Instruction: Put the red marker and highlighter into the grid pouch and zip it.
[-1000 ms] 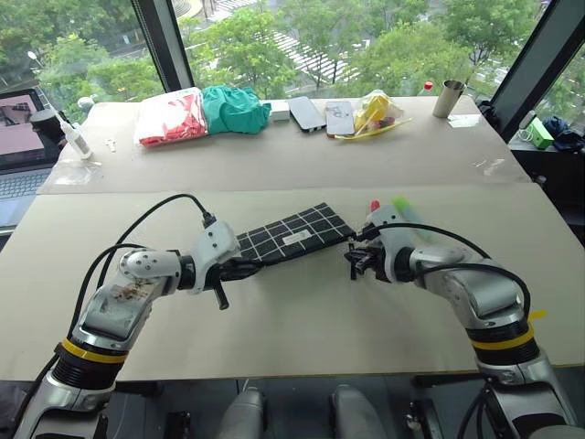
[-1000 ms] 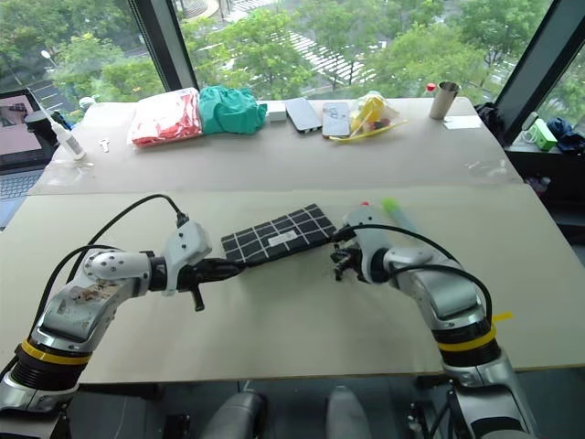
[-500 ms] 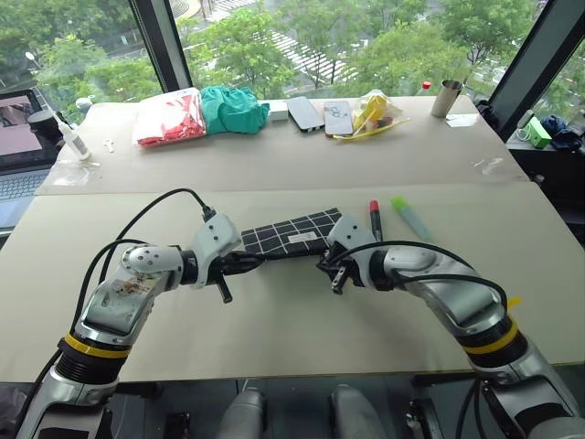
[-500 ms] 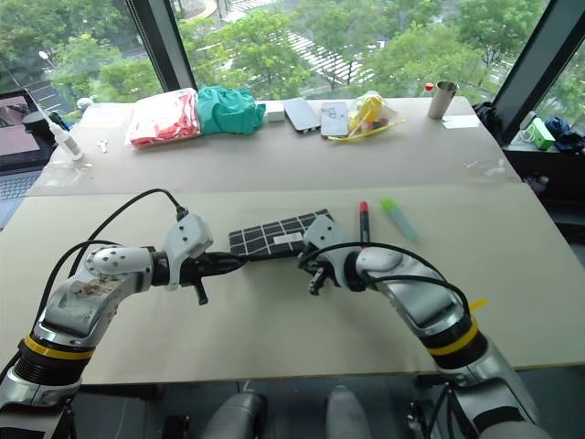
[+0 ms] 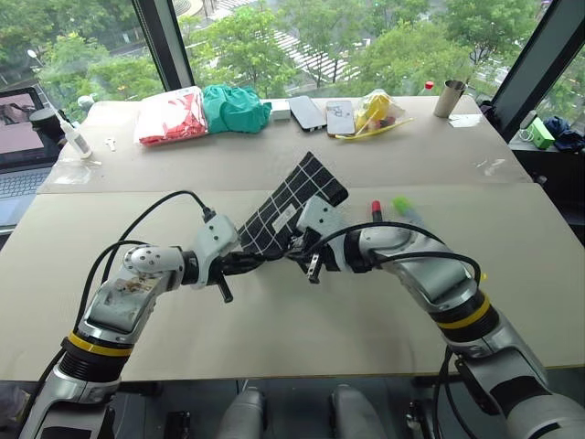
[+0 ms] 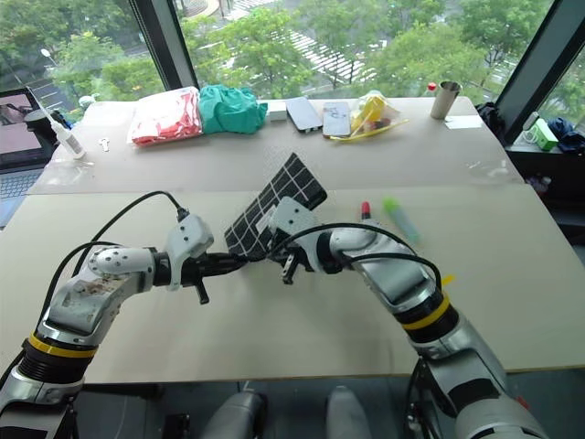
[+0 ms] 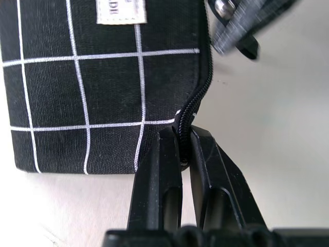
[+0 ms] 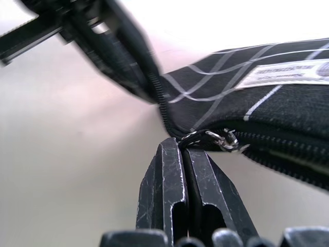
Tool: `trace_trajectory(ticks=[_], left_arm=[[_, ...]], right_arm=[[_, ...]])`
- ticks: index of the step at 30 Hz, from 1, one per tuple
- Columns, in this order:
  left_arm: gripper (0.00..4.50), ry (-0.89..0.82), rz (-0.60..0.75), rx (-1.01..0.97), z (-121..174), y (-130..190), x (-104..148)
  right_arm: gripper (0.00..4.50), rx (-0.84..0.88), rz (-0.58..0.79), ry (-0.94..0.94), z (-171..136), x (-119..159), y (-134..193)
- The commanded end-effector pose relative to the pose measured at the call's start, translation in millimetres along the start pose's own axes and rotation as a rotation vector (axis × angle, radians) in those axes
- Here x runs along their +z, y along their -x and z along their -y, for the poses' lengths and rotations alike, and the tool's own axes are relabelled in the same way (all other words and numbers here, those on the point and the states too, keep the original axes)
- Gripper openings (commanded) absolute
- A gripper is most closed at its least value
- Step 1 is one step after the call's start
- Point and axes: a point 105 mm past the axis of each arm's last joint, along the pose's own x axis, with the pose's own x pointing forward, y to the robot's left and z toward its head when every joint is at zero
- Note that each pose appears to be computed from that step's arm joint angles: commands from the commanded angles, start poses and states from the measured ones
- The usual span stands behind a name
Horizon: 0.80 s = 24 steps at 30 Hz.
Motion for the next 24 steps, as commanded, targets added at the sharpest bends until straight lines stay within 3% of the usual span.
trace_trajectory(ticks=[1,4,8,11,13,14,19,24], left_arm=[[0.0,-0.06,0.063,-0.012,2.3,0.0,18.8],[0.0,-0.058,0.066,-0.017,3.9,-0.4,19.3],[0.0,-0.056,0.067,-0.019,4.7,0.0,18.8],[0.0,-0.056,0.066,-0.021,5.0,-0.2,18.6],[0.0,-0.057,0.067,-0.023,4.8,-0.5,19.0],[0.0,-0.058,0.068,-0.022,4.3,-1.2,19.3],[0.0,-0.06,0.07,-0.027,4.9,-2.0,19.0],[0.0,-0.059,0.067,-0.023,4.1,-0.8,17.4]], right_arm=[[0.03,0.036,-0.05,0.055,-4.5,-11.4,-12.4],[0.03,-0.02,-0.086,0.056,8.3,-22.9,-14.9],[0.03,-0.194,-0.06,0.006,48.9,-18.9,-5.0],[0.03,-0.172,-0.01,-0.003,52.5,-9.0,5.4],[0.66,-0.138,0.017,0.008,47.4,-4.2,9.0],[0.75,-0.103,0.03,0.02,40.5,-3.6,9.5],[2.56,-0.044,0.07,-0.088,29.2,-2.5,15.4],[2.68,-0.009,0.151,-0.153,27.1,4.3,50.8]])
